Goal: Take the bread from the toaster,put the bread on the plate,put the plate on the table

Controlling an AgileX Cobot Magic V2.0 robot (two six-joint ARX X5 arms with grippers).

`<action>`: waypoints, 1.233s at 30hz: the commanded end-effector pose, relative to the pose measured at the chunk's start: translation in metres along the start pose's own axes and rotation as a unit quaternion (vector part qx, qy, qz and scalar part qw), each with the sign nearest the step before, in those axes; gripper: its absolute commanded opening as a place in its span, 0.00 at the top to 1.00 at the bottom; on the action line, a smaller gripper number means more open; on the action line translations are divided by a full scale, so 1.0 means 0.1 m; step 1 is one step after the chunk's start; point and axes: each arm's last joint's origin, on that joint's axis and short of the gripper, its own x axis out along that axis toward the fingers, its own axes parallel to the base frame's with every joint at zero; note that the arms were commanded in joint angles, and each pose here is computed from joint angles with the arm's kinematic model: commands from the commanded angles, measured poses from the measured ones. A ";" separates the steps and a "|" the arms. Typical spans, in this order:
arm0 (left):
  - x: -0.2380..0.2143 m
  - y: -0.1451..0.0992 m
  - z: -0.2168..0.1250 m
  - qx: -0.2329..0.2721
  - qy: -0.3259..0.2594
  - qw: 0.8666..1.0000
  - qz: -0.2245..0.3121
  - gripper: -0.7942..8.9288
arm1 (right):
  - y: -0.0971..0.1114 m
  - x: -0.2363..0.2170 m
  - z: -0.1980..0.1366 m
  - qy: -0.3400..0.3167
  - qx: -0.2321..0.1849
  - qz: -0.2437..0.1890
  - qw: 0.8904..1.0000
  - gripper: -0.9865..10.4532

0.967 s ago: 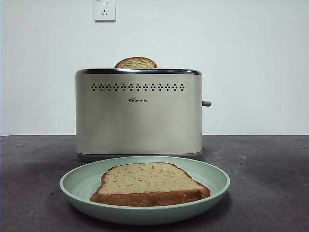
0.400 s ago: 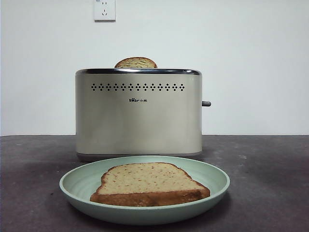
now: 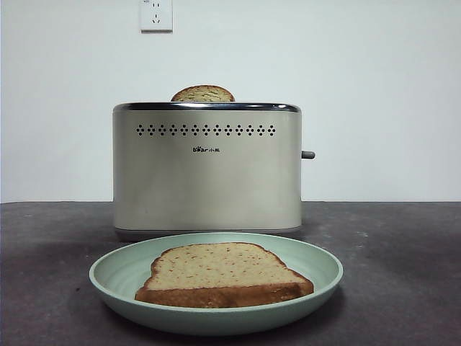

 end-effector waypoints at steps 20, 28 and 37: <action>-0.92 -0.06 -1.04 0.007 -0.342 0.854 0.392 0.91 | 0.02 -0.01 0.04 -0.008 -0.009 0.004 1.000 0.91; -0.45 0.07 -1.80 -0.024 -0.320 0.844 0.430 0.91 | 0.02 -0.01 0.04 -0.008 -0.009 0.004 1.000 0.91; 0.00 0.19 -2.42 -0.073 -0.306 0.850 0.423 0.91 | 0.02 -0.01 0.04 -0.008 -0.009 0.004 1.000 0.91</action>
